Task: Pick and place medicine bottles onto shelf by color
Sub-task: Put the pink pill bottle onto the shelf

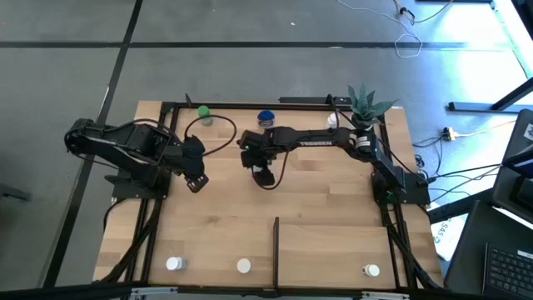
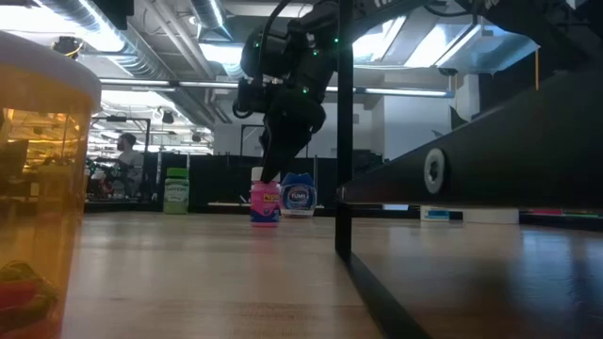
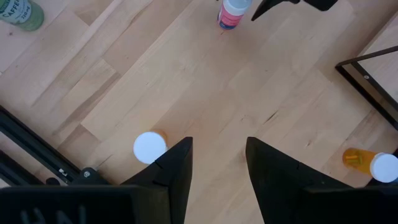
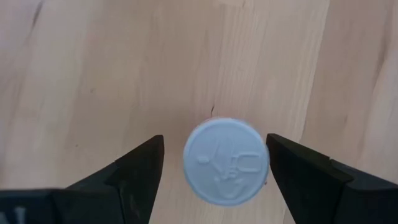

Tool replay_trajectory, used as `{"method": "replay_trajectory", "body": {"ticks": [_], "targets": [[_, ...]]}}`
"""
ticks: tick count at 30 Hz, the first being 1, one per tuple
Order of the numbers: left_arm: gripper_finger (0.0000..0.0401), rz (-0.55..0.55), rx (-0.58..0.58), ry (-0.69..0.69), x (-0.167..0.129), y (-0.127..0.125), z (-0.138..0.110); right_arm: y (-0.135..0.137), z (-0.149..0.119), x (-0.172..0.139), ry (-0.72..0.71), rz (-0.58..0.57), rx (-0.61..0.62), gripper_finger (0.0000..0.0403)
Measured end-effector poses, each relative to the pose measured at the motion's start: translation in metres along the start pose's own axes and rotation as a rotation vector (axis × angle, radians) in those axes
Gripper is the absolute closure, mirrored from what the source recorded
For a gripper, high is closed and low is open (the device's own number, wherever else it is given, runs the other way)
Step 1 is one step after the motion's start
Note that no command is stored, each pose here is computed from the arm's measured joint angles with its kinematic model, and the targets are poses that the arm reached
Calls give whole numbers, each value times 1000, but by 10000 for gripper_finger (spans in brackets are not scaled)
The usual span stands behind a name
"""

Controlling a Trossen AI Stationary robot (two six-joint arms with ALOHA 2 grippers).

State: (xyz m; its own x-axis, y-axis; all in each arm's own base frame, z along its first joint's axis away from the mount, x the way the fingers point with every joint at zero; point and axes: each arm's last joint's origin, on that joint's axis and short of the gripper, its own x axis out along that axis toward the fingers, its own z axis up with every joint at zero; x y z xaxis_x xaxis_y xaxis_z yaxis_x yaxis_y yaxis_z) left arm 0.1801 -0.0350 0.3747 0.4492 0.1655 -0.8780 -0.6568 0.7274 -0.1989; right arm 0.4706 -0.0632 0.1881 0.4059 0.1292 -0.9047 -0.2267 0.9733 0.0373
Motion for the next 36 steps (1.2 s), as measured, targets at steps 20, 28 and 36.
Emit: {"method": "replay_trajectory", "body": {"ticks": [20,28,36], "targets": [[257,0,0,0,0,0,0,0,1,0,-8,-3,33,221],[257,0,0,0,0,0,0,2,-1,0,-1,41,62,226],[257,0,0,0,0,0,0,16,5,-6,31,65,51,224]]}}
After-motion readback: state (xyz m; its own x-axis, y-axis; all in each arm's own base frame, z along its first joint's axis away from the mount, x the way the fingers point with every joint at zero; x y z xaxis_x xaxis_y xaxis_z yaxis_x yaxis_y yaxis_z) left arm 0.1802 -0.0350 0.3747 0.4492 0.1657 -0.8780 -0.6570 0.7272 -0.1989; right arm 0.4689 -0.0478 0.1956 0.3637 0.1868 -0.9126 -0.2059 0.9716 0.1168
